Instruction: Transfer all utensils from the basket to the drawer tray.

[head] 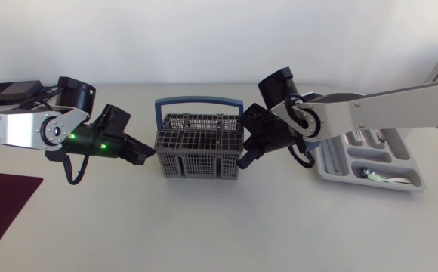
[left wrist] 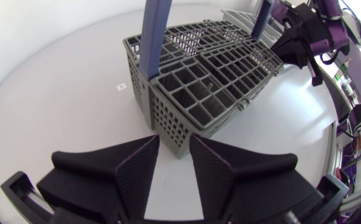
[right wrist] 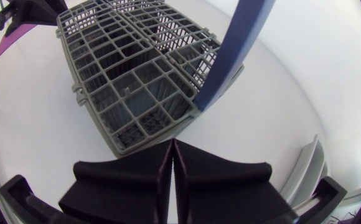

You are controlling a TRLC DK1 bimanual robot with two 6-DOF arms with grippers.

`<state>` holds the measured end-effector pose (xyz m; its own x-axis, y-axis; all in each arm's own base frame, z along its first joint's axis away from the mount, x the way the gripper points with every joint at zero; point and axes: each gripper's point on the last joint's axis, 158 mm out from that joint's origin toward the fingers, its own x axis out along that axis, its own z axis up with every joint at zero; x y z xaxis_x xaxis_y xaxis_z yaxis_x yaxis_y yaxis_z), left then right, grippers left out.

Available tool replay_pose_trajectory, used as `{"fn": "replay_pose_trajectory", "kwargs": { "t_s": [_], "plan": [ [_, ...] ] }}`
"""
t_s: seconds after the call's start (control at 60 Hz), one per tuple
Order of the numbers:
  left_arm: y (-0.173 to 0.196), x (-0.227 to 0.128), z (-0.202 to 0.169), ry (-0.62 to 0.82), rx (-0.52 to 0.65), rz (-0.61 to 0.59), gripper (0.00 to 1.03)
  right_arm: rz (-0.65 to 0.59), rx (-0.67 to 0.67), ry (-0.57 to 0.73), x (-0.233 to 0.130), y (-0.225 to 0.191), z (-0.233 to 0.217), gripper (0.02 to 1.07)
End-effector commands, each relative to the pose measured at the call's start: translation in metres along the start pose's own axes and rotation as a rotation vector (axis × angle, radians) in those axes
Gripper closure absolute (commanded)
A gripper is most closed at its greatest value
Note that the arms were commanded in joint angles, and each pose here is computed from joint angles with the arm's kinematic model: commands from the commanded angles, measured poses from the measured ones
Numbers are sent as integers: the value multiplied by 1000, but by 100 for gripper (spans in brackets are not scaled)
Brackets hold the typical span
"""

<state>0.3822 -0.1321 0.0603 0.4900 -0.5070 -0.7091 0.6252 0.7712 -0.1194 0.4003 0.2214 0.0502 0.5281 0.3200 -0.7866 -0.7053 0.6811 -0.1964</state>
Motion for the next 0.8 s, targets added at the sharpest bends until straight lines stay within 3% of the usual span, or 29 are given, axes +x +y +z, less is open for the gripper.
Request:
{"fn": "replay_pose_trajectory", "kwargs": {
  "t_s": [0.0, 0.583, 0.783],
  "plan": [
    [-9, -5, -1, -15, 29, -26, 62, 11, 9, -7, -4, 9, 0, 101],
    [-11, -5, -3, -9, 27, -29, 60, -38, 33, 20, -5, -7, -14, 101],
    [-1, -24, -2, -27, 11, 6, 54, -143, 46, 43, -22, -28, -30, 78]
  ]
}}
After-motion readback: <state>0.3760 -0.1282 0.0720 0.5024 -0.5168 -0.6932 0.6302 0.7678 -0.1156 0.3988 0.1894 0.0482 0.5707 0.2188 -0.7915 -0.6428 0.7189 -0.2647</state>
